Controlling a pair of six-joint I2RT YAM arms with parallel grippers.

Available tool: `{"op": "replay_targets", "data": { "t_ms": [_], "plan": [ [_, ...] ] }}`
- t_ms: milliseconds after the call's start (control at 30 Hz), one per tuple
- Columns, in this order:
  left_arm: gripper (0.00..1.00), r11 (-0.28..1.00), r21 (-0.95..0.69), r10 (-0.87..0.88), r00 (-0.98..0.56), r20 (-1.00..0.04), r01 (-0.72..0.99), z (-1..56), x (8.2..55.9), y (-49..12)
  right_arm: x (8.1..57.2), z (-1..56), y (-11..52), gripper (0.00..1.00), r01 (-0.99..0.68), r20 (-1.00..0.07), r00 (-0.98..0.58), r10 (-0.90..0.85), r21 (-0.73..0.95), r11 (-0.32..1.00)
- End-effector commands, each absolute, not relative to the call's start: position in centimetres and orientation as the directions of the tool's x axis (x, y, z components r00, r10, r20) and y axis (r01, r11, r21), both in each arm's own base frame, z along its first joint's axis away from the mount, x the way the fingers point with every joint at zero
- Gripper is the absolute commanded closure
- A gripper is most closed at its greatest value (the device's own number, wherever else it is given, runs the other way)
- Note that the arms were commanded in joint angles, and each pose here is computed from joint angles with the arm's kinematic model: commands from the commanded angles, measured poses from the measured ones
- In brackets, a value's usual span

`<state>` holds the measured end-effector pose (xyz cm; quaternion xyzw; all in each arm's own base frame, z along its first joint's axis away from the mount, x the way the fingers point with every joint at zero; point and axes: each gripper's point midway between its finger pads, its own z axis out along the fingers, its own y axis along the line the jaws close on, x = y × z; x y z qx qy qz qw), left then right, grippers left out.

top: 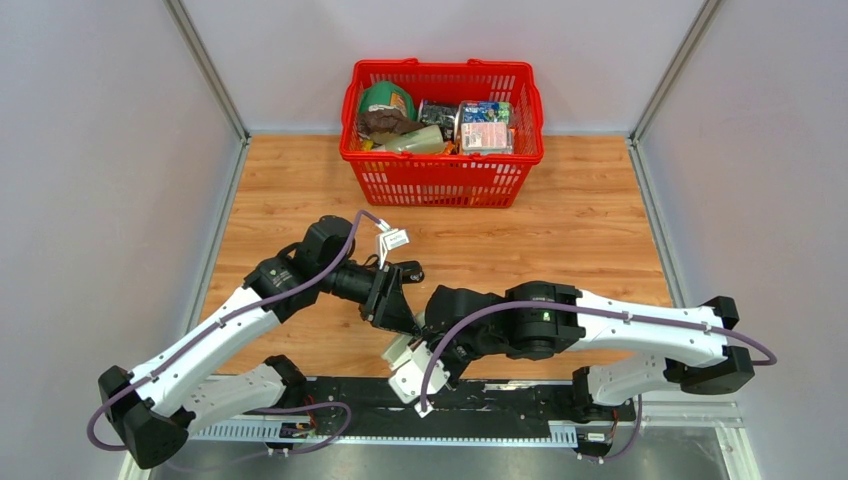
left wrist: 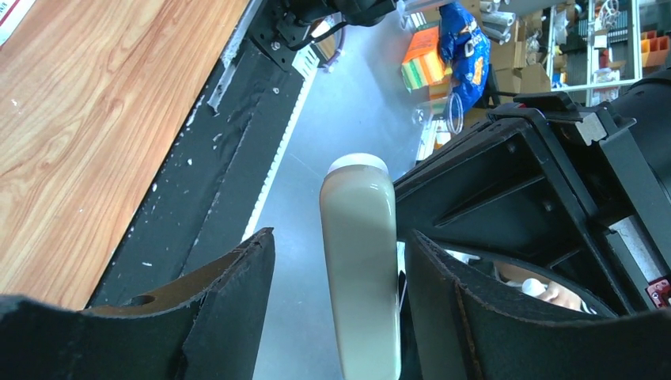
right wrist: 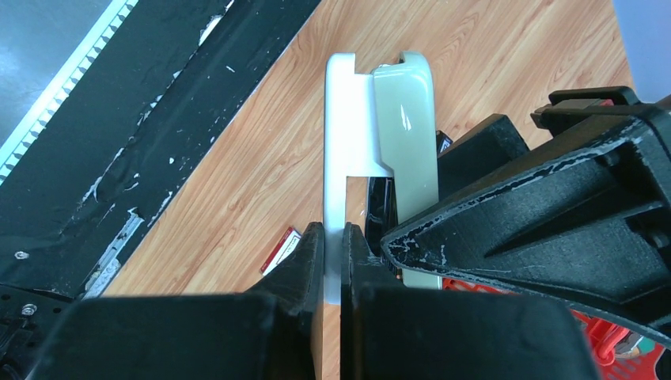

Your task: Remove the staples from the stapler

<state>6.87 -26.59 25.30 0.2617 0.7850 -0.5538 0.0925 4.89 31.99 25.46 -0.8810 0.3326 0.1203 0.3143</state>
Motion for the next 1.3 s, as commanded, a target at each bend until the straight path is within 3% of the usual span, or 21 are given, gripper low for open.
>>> {"op": "replay_targets", "data": {
  "t_ms": [0, 300, 333, 367, 600, 967, 1133, 1267],
  "plan": [
    [0.33, 0.234, -0.814, 0.314, -0.834, -0.454, 0.532, 25.3, 6.9, -26.8, 5.1, 27.7, 33.1, 1.00, -0.639, -0.431, 0.769, -0.472, -0.533, -0.554],
    [0.80, 0.221, -0.819, 0.318, -0.833, -0.453, 0.530, 25.3, 6.8, -26.8, 5.1, 28.1, 33.1, 0.93, -0.643, -0.440, 0.766, -0.469, -0.540, -0.542],
    [0.95, 0.221, -0.817, 0.317, -0.832, -0.456, 0.532, 25.4, 6.8, -26.8, 5.1, 28.2, 33.1, 0.91, -0.642, -0.441, 0.767, -0.467, -0.543, -0.541],
    [1.00, 0.223, -0.817, 0.316, -0.833, -0.455, 0.531, 25.4, 6.8, -26.8, 5.1, 28.2, 33.2, 0.89, -0.644, -0.443, 0.765, -0.467, -0.543, -0.538],
    [1.00, 0.227, -0.813, 0.316, -0.830, -0.460, 0.537, 25.2, 6.9, -26.8, 5.1, 28.3, 33.3, 0.71, -0.648, -0.453, 0.761, -0.464, -0.551, -0.526],
    [1.00, 0.265, -0.792, 0.315, -0.826, -0.468, 0.550, 24.9, 7.5, -26.8, 5.5, 30.1, 31.5, 0.66, -0.674, -0.479, 0.737, -0.477, -0.577, -0.461],
    [1.00, 0.320, -0.730, 0.288, -0.796, -0.533, 0.605, 25.6, 8.8, -26.4, 9.1, 31.5, 30.1, 0.59, -0.693, -0.489, 0.664, -0.566, -0.687, -0.219],
    [1.00, 0.402, -0.639, 0.262, -0.751, -0.606, 0.656, 25.9, 11.1, -26.1, 11.6, 32.6, 28.8, 0.55, -0.726, -0.586, 0.556, -0.590, -0.688, -0.001]
  ]
}}
